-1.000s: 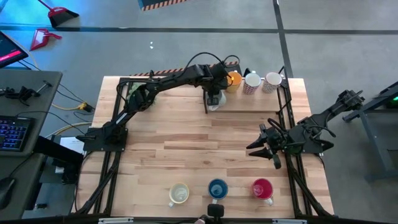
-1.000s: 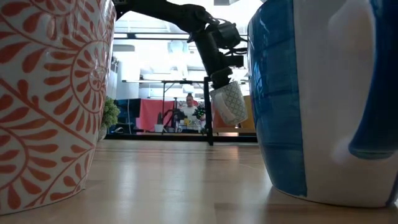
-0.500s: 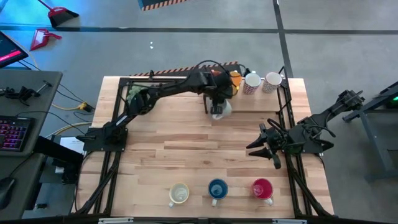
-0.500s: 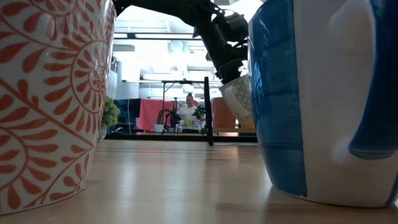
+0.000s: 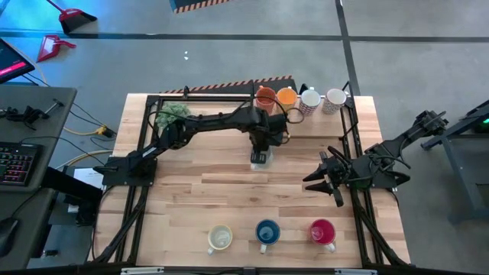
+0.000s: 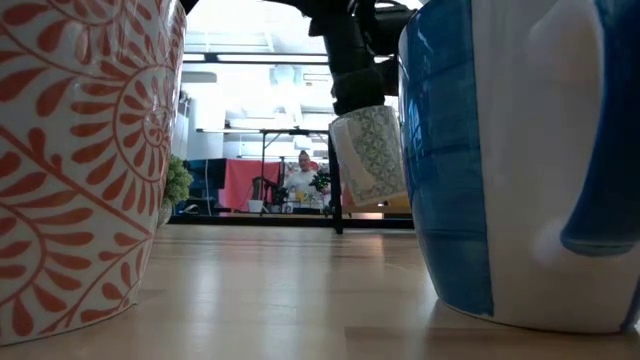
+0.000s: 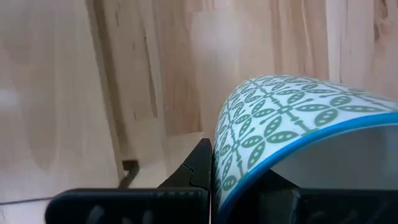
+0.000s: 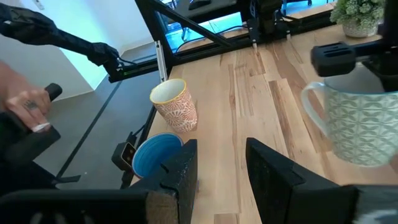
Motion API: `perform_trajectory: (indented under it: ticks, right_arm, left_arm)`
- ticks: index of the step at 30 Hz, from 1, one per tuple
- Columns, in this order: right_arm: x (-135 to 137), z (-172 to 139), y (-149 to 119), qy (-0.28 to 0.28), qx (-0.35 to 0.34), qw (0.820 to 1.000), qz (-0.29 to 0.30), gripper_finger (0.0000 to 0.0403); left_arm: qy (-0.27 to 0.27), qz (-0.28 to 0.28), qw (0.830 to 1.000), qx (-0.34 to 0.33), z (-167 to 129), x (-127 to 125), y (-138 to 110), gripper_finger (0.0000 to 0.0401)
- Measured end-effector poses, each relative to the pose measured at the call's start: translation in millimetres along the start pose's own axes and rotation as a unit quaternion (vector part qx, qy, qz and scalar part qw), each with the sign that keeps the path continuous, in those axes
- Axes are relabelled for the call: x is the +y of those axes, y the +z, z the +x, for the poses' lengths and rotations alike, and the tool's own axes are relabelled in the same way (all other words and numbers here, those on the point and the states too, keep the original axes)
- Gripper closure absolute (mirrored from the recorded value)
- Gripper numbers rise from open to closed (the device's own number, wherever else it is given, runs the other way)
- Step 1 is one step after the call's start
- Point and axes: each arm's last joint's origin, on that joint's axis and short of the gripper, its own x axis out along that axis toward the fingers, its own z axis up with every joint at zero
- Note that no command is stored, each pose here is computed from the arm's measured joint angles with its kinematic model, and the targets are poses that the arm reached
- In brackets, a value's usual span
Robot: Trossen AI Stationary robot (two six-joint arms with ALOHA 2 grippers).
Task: Place coffee mugs
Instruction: Put the green patterned mug on the shelf
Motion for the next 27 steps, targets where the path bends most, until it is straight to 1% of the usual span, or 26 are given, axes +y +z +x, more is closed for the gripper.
perform_trajectory:
  ticks: [4,12,17,20,22,27]
  right_arm:
    - [0,0,0,0.000,0.000,1.000,-0.001,0.0284]
    - [0,0,0,0.000,0.000,1.000,-0.001,0.0284]
    - [0,0,0,-0.002,-0.002,1.000,-0.001,0.0284]
    - [0,0,0,-0.003,-0.002,1.000,-0.001,0.0284]
    - [0,0,0,-0.003,-0.002,1.000,-0.001,0.0284]
    - [0,0,0,-0.005,-0.003,1.000,-0.001,0.0284]
  left_arm:
    - [-0.001,0.006,1.000,0.001,0,-6,2,0.0393]
    - [0.003,-0.011,1.000,0.003,0,-6,2,0.0393]
    - [-0.001,-0.041,0.999,0.004,4,-7,2,0.0393]
    - [-0.006,-0.033,0.999,0.015,10,-11,2,0.0393]
    - [-0.009,-0.005,1.000,0.015,12,-16,4,0.0393]
    - [-0.014,-0.008,1.000,0.015,18,-24,7,0.0393]
